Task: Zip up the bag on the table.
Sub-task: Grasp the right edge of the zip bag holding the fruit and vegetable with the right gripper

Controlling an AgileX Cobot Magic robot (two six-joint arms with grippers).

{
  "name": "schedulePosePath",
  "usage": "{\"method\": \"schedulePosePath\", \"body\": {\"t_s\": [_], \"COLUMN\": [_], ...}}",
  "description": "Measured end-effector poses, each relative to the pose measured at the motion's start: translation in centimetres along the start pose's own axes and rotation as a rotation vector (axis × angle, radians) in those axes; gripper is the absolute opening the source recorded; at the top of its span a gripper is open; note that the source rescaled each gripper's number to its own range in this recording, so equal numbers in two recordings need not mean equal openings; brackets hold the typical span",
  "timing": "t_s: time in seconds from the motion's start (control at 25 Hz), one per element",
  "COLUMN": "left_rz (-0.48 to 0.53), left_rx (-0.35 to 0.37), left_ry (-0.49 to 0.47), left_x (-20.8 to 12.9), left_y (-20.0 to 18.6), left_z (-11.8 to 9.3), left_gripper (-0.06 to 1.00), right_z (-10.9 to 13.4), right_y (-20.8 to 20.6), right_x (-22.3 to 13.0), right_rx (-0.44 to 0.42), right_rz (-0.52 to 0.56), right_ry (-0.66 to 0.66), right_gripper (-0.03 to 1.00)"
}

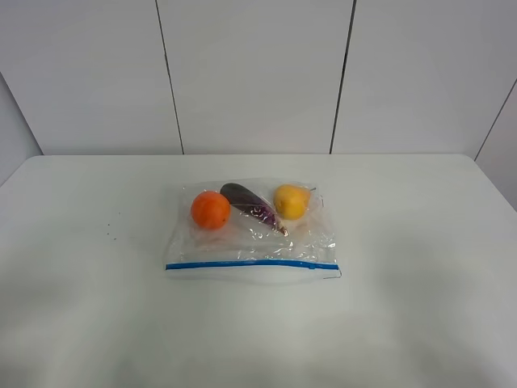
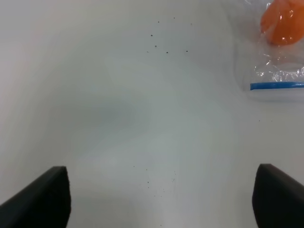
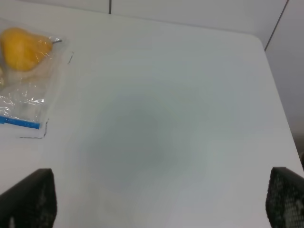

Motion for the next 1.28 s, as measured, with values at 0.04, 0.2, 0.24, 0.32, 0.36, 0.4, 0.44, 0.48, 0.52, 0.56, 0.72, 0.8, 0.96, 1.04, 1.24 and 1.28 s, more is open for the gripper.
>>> {"method": "schedulePosePath", "body": {"t_s": [0.04,0.2,0.24,0.32,0.36,0.4,0.44,0.48,0.52,0.56,0.72,0.8,0.96,1.04,1.24,1.28], "left_rz": [0.000,0.000,0.000,0.000,0.000,0.000,0.000,0.000,0.000,0.000,0.000,0.000,0.000,0.000,0.000,0.000], "left_rx": [0.000,0.000,0.000,0.000,0.000,0.000,0.000,0.000,0.000,0.000,0.000,0.000,0.000,0.000,0.000,0.000], "left_ry": [0.000,0.000,0.000,0.000,0.000,0.000,0.000,0.000,0.000,0.000,0.000,0.000,0.000,0.000,0.000,0.000], "left_x": [0.0,0.0,0.0,0.0,0.0,0.0,0.0,0.0,0.0,0.0,0.0,0.0,0.0,0.0,0.0,0.0], "left_y": [0.0,0.0,0.0,0.0,0.0,0.0,0.0,0.0,0.0,0.0,0.0,0.0,0.0,0.0,0.0,0.0], "left_z": [0.0,0.0,0.0,0.0,0.0,0.0,0.0,0.0,0.0,0.0,0.0,0.0,0.0,0.0,0.0,0.0], "left_gripper": [0.95,0.95,0.95,0.95,0.95,0.95,0.95,0.95,0.95,0.95,0.95,0.95,0.95,0.95,0.95,0.95], "right_z": [0.0,0.0,0.0,0.0,0.0,0.0,-0.1,-0.1,-0.1,-0.2,-0.3,-0.1,0.8,1.3,2.2,2.4], "right_y": [0.0,0.0,0.0,0.0,0.0,0.0,0.0,0.0,-0.1,0.0,1.4,2.9,7.6,10.4,17.7,19.1], "right_x": [0.0,0.0,0.0,0.0,0.0,0.0,0.0,0.1,0.3,0.7,4.1,6.2,10.0,11.3,11.5,11.0], "right_rx": [0.000,0.000,0.000,0.000,0.000,-0.002,-0.007,-0.010,-0.009,-0.010,0.011,0.042,0.134,0.178,0.258,0.278], "right_rz": [0.000,0.000,0.000,0.000,0.000,0.000,0.001,-0.001,0.002,0.012,0.134,0.210,0.371,0.448,0.643,0.685], "right_ry": [0.000,0.000,0.000,0.000,0.000,-0.001,-0.004,-0.006,-0.006,-0.006,0.004,0.026,0.106,0.154,0.221,0.221], "right_gripper": [1.00,1.00,1.00,1.00,1.00,1.00,1.00,1.00,1.00,1.00,1.00,1.00,1.00,1.00,1.00,1.00]}}
Point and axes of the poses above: a point on each arm's last joint axis where the gripper is mounted, y pointing out along that axis toward the gripper, z along the wrist's bending axis when the last joint is at zero, x = y × z, the point moved 4 cm from there along y, pointing out along that axis toward the gripper, and after that the axes turned 2 degrees about y, right-handed, at the moved point
